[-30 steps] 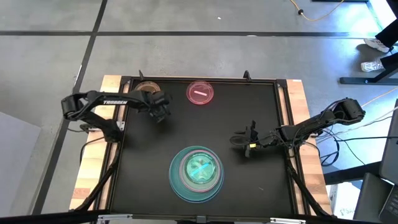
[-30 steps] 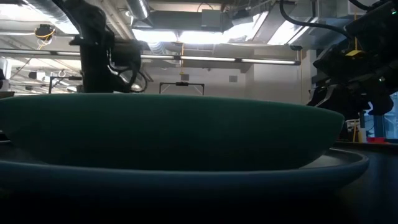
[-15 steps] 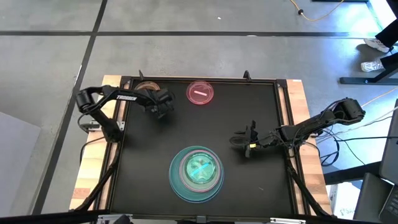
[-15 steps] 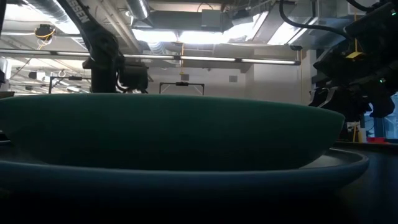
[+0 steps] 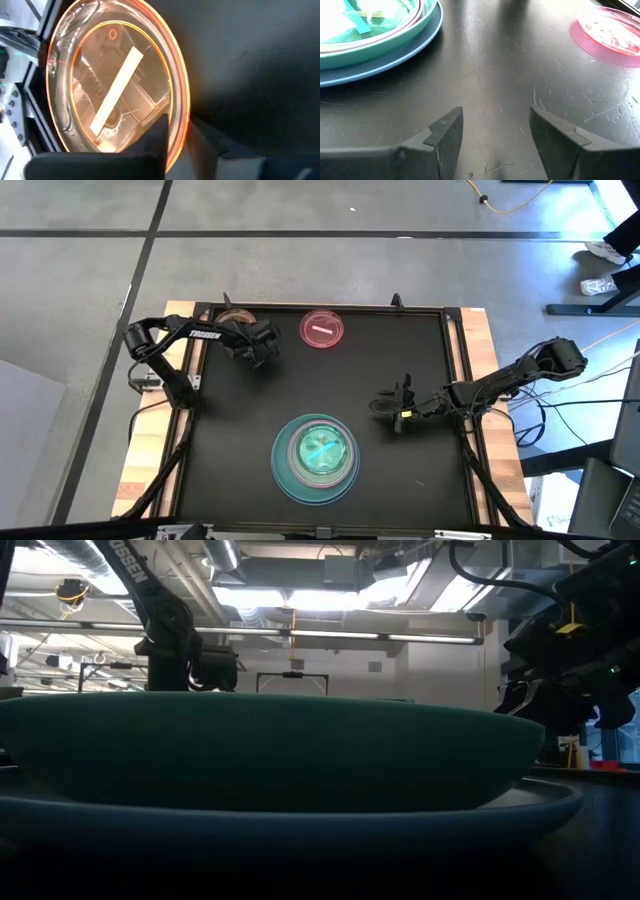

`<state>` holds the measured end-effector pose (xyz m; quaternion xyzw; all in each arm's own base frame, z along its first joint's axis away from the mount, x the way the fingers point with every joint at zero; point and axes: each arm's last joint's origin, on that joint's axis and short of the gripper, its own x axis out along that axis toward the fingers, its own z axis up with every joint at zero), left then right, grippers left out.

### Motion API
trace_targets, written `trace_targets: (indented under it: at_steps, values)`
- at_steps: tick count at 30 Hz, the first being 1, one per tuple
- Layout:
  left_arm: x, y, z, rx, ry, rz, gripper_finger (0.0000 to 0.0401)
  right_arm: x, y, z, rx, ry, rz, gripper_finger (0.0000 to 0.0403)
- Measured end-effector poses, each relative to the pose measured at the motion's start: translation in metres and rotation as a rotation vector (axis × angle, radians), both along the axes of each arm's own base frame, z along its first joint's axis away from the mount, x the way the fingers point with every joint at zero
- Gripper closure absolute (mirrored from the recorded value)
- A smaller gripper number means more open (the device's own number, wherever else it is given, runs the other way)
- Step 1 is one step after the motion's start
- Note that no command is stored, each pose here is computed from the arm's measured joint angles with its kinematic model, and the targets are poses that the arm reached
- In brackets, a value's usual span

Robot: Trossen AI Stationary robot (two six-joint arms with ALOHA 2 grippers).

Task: Stack plastic plates
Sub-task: Stack the orange plate on top of the small light blue plate

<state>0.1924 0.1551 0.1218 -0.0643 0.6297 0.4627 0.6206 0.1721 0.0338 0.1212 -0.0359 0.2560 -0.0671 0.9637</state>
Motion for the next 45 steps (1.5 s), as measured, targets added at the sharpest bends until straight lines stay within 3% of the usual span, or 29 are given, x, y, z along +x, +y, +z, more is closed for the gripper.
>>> trace_targets:
  at_steps: [4, 19, 30, 45]
  values:
    - [0.001, -0.001, -0.001, -0.004, 0.002, -0.005, 0.0393, 0.0, 0.0, 0.0, 0.0, 0.0, 0.0, 0.0182]
    - [0.012, -0.032, 0.016, 0.021, -0.004, -0.137, 0.0396, 0.0, 0.0, 0.0, 0.0, -0.001, 0.0, 0.0182]
    - [0.031, -0.087, 0.041, 0.054, -0.164, -0.319, 0.0394, 0.0, 0.0, 0.0, 0.0, -0.001, 0.0, 0.0182]
    - [0.055, -0.179, 0.056, -0.091, -0.395, -0.687, 0.0393, 0.0, 0.0, 0.0, 0.001, -0.002, -0.001, 0.0182]
